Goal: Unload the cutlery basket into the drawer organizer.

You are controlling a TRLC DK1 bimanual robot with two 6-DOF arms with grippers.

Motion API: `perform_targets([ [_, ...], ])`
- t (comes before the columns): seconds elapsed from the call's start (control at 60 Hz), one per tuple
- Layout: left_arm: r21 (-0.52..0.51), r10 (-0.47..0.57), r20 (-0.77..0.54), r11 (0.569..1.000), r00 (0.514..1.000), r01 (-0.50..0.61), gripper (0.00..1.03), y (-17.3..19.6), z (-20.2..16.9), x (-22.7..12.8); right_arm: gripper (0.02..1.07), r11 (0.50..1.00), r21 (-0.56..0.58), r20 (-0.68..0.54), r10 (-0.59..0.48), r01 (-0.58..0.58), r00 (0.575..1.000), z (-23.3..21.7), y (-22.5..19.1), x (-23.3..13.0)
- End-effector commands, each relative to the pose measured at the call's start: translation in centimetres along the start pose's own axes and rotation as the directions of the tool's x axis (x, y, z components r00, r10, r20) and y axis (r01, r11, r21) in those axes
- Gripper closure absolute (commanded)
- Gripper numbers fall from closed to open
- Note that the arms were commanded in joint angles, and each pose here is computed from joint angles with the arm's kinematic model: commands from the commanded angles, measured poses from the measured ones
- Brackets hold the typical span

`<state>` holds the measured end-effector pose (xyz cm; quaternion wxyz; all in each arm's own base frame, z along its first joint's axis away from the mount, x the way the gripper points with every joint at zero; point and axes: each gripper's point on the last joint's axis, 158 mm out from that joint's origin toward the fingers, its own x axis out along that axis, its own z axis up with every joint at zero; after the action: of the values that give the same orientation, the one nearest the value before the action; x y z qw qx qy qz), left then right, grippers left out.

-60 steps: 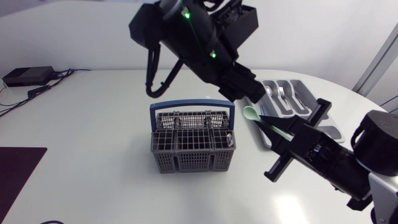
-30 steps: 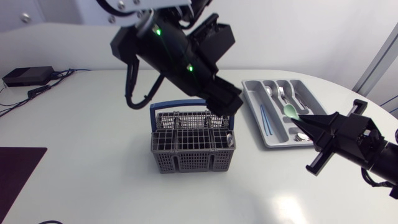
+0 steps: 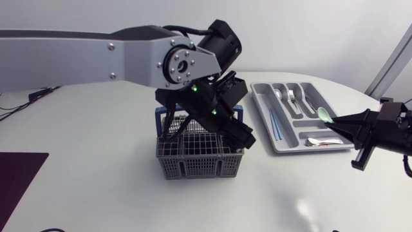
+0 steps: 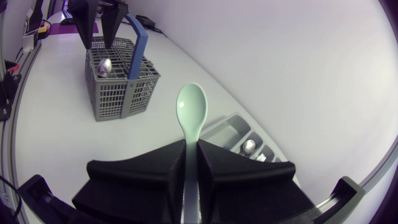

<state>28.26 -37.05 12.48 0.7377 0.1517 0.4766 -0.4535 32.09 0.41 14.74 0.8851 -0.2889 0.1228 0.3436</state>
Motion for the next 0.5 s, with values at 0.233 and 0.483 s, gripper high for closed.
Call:
perform_targets([
  [0.233,-0.055,0.03,-0.033,0.998,0.999,-0.032,0.36,0.8,-1.1,3.6,1.02,0.983,-0.048,-0.099,0.173,-0.178,0.98,-5.3,-2.0,-0.1],
  [0.483,-0.062,0.067,-0.015,0.996,0.998,-0.068,0.36,1.3,-1.2,4.0,1.02,0.974,-0.061,-0.159,0.206,-0.218,0.966,-8.1,-4.5,0.7],
])
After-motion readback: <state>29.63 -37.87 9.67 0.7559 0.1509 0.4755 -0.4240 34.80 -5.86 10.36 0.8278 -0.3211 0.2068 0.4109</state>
